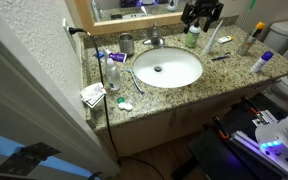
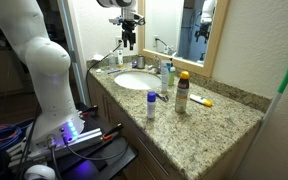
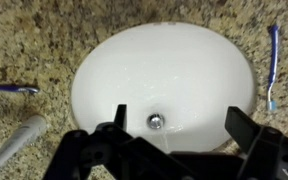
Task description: Move the faucet to the right
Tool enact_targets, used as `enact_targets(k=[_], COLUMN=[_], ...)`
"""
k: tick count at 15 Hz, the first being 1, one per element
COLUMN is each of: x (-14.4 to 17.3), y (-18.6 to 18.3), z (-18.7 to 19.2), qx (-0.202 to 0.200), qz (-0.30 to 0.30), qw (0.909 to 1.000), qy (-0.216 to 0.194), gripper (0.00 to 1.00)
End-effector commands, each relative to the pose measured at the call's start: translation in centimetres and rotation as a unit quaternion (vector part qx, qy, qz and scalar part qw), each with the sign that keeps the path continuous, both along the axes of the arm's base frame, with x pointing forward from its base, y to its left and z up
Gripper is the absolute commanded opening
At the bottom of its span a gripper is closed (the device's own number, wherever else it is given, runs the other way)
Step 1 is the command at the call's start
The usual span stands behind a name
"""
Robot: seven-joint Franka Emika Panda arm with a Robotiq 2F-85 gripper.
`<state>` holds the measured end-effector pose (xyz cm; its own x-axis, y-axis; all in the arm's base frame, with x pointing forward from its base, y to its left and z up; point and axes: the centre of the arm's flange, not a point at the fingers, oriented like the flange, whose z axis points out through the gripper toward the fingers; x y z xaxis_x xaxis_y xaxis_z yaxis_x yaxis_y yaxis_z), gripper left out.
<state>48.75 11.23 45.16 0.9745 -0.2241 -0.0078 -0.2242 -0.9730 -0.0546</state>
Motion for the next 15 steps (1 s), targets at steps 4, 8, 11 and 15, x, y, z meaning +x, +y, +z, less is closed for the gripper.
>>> enact_targets(k=[4,8,11,15], x=[5.4,6.7,9.2,15.1], y=[-1.1,-1.3,-1.0,-0.7], z=[-1.1,-0.4,-2.7,-2.5], qx=[0.016,0.020,0.040,0.049], qz=[-0.018,-0.022,0.013,0.026], qw=[0.9989,0.9984,0.9987,0.9975], qy=[-0.039,-0.048,-0.027,-0.045], gripper=[1.00,1.00,1.00,1.00])
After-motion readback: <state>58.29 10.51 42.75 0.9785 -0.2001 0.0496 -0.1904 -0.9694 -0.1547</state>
